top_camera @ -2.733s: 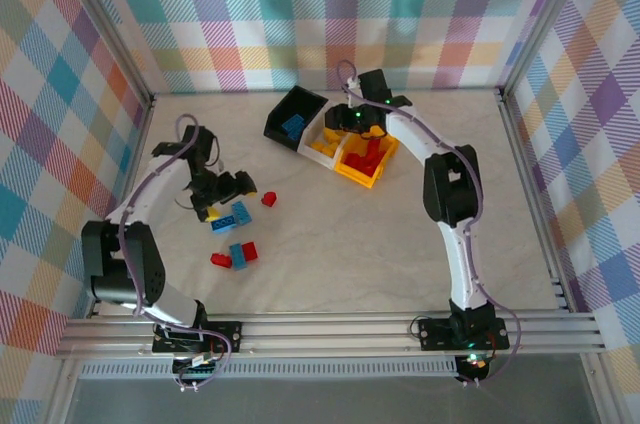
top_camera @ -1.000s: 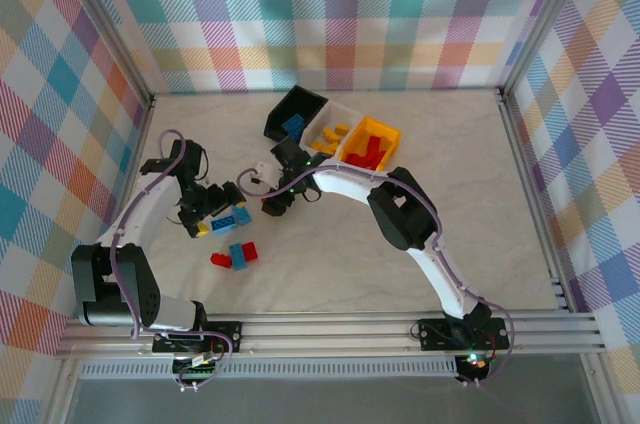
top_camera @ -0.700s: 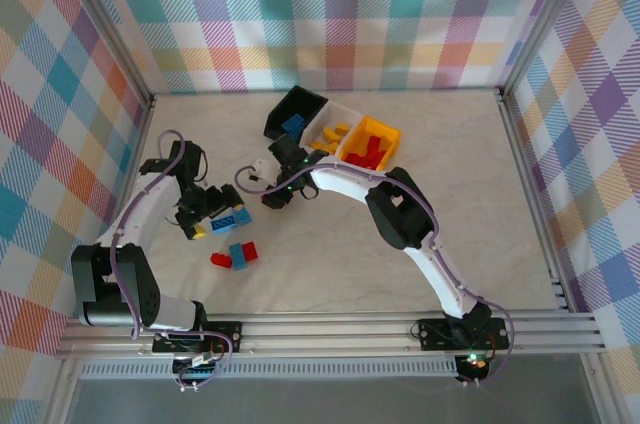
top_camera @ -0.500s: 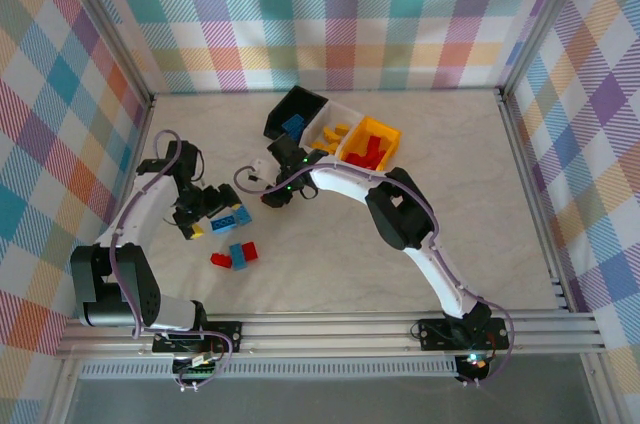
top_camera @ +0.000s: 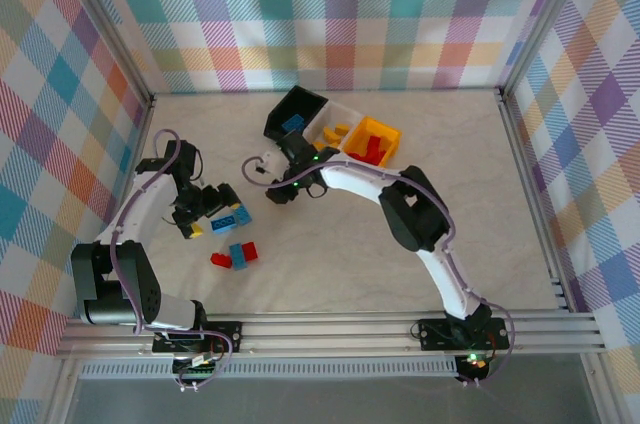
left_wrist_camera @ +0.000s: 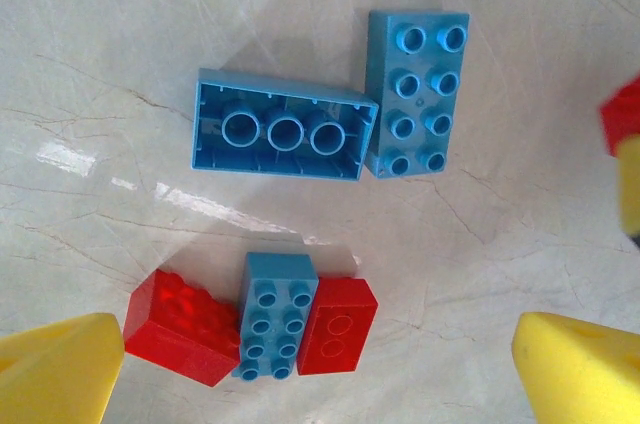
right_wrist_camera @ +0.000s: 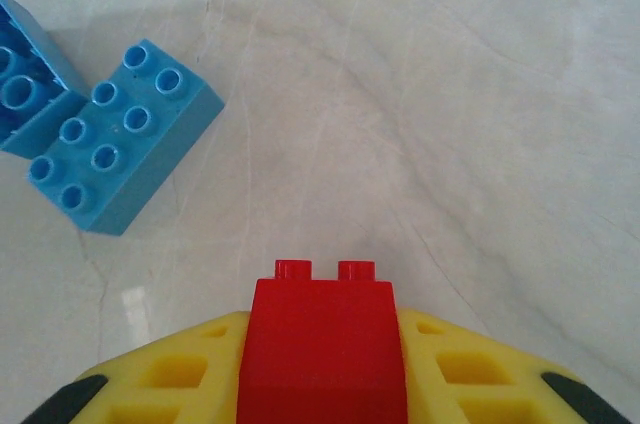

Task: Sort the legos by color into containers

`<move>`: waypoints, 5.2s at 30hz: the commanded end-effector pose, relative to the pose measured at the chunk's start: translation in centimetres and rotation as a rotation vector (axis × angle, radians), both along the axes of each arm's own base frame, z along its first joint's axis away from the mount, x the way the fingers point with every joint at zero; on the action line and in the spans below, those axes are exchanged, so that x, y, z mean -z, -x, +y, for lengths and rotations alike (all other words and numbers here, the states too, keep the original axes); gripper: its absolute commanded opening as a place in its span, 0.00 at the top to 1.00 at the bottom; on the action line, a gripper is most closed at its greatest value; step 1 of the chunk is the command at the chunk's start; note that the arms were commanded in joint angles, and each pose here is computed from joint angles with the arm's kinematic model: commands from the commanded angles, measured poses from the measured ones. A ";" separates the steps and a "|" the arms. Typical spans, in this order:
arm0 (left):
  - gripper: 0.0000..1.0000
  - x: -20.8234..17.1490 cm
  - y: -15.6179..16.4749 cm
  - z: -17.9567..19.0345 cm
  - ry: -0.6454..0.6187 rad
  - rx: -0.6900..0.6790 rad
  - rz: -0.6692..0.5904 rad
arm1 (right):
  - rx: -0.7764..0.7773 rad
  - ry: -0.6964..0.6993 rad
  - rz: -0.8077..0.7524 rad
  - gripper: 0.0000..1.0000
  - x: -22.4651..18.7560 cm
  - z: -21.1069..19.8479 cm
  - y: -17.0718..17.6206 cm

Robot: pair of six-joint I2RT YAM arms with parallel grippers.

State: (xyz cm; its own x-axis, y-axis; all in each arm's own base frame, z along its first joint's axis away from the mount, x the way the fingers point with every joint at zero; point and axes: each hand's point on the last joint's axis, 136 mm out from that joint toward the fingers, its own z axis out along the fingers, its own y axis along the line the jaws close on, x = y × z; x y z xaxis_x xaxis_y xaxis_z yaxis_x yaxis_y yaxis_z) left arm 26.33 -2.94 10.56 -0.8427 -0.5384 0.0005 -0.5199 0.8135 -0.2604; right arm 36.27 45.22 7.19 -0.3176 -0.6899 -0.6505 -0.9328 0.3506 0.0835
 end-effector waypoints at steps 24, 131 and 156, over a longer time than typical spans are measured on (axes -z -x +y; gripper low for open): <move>0.00 -1.7 0.7 -4.3 0.048 0.109 -0.048 | 0.569 -0.087 0.069 0.68 -6.1 -22.1 -10.9; 0.48 9.0 6.9 1.2 0.050 -0.602 0.151 | -0.064 -0.208 0.225 0.39 -5.2 -3.9 14.6; 0.73 -4.4 -9.1 -7.2 0.193 -0.263 -0.254 | 0.451 -0.489 0.165 0.38 -13.0 -14.2 4.4</move>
